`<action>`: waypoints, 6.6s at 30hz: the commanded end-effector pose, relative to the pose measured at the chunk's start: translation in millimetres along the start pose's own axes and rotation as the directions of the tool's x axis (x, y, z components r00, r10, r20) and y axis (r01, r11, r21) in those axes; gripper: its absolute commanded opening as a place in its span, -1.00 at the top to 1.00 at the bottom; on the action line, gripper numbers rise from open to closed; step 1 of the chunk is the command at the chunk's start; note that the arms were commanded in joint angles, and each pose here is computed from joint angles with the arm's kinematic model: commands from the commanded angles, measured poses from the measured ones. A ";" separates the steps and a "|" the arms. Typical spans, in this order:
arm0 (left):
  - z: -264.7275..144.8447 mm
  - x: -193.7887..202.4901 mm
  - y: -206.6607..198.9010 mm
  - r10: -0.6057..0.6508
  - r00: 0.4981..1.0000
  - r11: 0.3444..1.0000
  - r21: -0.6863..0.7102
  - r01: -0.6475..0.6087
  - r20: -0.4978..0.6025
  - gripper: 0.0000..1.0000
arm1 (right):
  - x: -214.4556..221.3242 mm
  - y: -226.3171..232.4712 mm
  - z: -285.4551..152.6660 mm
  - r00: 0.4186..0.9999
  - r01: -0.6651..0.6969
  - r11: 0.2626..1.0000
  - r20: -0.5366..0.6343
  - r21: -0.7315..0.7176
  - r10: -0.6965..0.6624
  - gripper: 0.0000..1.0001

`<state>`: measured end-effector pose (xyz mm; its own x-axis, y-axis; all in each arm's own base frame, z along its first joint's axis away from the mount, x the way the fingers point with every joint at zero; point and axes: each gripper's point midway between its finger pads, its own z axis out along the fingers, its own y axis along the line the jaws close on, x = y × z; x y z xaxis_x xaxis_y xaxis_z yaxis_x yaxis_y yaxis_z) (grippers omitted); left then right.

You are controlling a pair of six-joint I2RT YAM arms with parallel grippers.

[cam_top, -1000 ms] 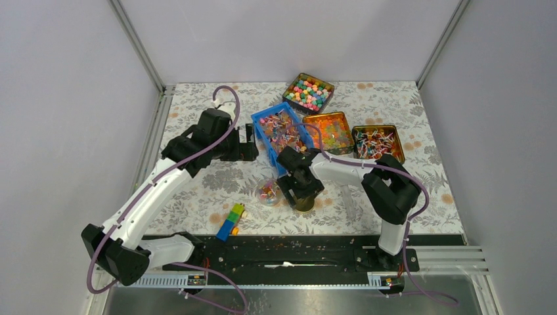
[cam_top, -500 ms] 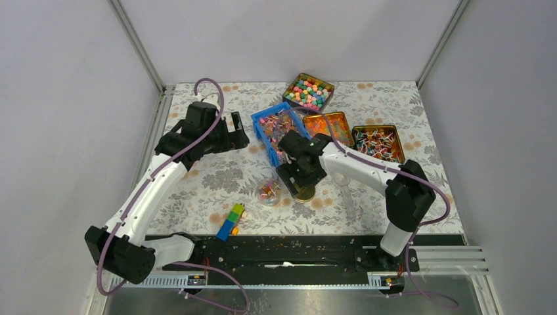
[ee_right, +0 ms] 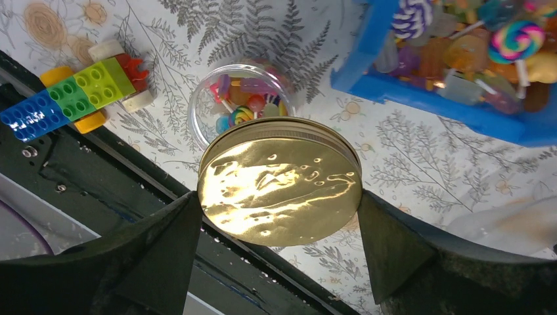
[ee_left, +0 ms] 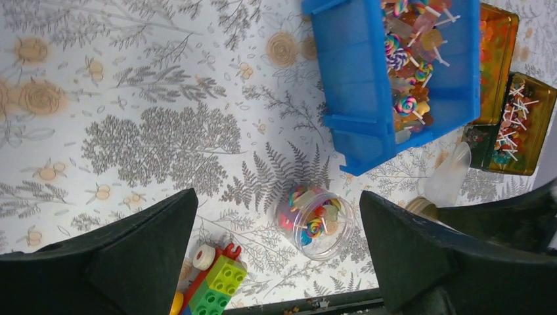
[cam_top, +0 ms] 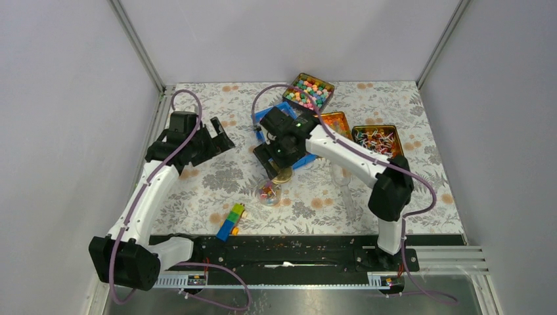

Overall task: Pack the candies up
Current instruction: Close the bottle lid on the packing bottle, then pick up the packing bottle from the center of the board.

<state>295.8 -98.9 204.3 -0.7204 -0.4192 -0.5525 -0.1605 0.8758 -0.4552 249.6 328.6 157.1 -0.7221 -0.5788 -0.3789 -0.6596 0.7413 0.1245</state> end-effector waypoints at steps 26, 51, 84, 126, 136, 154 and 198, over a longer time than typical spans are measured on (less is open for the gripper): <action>-1.8 21.0 20.8 -0.114 0.990 0.991 0.061 0.119 -0.083 -0.97 | 17.3 41.9 62.1 0.990 0.099 0.994 -0.107 0.051 -0.093 -0.48; -2.8 31.4 21.3 -0.123 0.987 0.989 0.074 0.131 -0.105 -0.96 | 26.6 42.1 86.1 0.983 0.116 0.991 -0.149 0.071 -0.104 -0.49; 2.5 34.0 24.5 -0.140 0.984 0.987 0.062 0.147 -0.112 -0.96 | 53.8 27.9 103.5 0.976 0.128 0.985 -0.193 0.120 -0.103 -0.92; 87.1 172.8 -72.6 0.112 0.750 0.916 0.360 0.176 -0.652 -0.60 | 76.0 -54.3 -7.2 0.936 -0.347 0.937 -0.075 -0.050 0.343 -0.99; 94.0 197.1 -102.8 0.227 0.695 0.902 0.416 0.115 -0.683 -0.52 | 95.5 -77.4 -6.4 0.918 -0.390 0.921 -0.086 -0.007 0.388 -0.99; 52.5 109.2 -101.3 0.312 0.912 0.889 0.422 -0.180 -0.267 -0.98 | 70.3 -69.6 0.4 0.903 -0.427 0.901 -0.088 -0.081 0.420 -0.99; 60.0 173.5 -84.8 0.547 0.615 0.361 0.503 -0.786 0.569 -0.98 | 47.8 -107.8 -5.0 0.878 -0.479 0.875 -0.030 -0.072 0.478 -0.99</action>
<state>203.7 -255.8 80.1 -0.2328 0.1565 -0.9599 0.8689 0.4769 -0.1330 275.1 214.6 117.1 -0.9597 -0.1771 -0.2181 -0.2427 0.9136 0.3262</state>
